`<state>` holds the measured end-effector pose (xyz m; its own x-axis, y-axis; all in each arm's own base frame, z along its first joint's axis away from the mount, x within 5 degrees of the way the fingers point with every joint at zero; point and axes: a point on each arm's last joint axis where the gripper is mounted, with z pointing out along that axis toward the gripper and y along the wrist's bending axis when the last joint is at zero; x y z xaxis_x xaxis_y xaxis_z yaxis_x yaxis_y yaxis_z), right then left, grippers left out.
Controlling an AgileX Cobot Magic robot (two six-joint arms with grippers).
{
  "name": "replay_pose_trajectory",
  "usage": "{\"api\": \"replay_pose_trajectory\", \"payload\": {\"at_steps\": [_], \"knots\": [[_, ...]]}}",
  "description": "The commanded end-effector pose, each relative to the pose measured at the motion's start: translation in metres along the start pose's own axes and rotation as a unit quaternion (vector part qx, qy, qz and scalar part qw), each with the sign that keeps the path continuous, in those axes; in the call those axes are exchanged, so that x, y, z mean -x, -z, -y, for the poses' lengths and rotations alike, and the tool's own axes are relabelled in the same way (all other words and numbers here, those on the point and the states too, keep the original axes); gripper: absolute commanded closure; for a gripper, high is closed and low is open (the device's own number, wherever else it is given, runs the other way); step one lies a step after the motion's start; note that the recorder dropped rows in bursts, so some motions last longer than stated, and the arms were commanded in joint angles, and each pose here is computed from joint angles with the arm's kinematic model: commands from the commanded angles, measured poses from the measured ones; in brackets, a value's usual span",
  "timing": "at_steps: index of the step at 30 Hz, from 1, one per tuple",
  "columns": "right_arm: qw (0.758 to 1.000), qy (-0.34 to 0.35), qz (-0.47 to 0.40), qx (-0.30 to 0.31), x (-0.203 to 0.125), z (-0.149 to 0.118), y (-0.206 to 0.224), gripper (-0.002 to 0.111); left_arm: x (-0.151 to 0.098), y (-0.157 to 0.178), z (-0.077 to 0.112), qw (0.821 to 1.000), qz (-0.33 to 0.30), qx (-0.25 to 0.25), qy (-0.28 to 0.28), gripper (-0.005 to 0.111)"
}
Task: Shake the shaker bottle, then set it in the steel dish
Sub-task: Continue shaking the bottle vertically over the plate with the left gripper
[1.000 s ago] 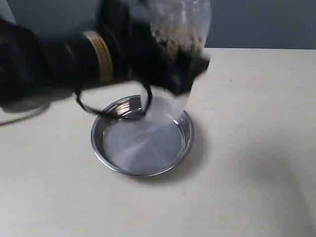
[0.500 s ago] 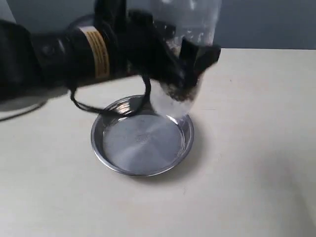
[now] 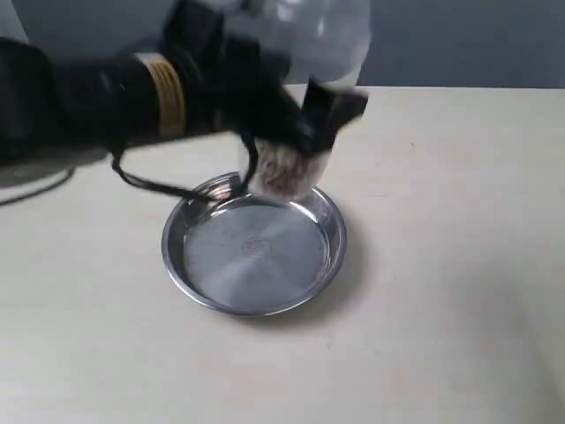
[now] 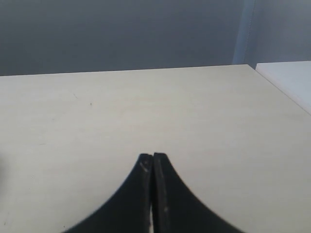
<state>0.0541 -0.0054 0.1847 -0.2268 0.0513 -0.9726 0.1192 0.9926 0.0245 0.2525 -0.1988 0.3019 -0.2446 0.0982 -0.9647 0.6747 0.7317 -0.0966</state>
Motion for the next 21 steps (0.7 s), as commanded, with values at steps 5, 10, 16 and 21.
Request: {"api": "replay_pose_trajectory", "payload": {"at_steps": [5,10,16,21], "knots": [[1.000,0.000,0.008,-0.002,0.001,0.000,0.000,0.109,-0.051,-0.026,-0.001,0.997,-0.058,-0.014,0.046,0.106],[1.000,0.000,0.008,-0.002,0.001,0.000,0.000,0.109,0.010,0.001,0.008,0.999,0.036,-0.026,-0.012,0.106],[1.000,0.000,0.008,-0.002,0.001,0.000,0.000,0.109,-0.028,-0.014,0.007,0.998,-0.001,-0.043,0.052,0.106],[1.000,0.000,0.008,-0.002,0.001,0.000,0.000,0.109,0.029,0.011,0.006,0.998,0.063,-0.005,-0.030,0.106]]}}
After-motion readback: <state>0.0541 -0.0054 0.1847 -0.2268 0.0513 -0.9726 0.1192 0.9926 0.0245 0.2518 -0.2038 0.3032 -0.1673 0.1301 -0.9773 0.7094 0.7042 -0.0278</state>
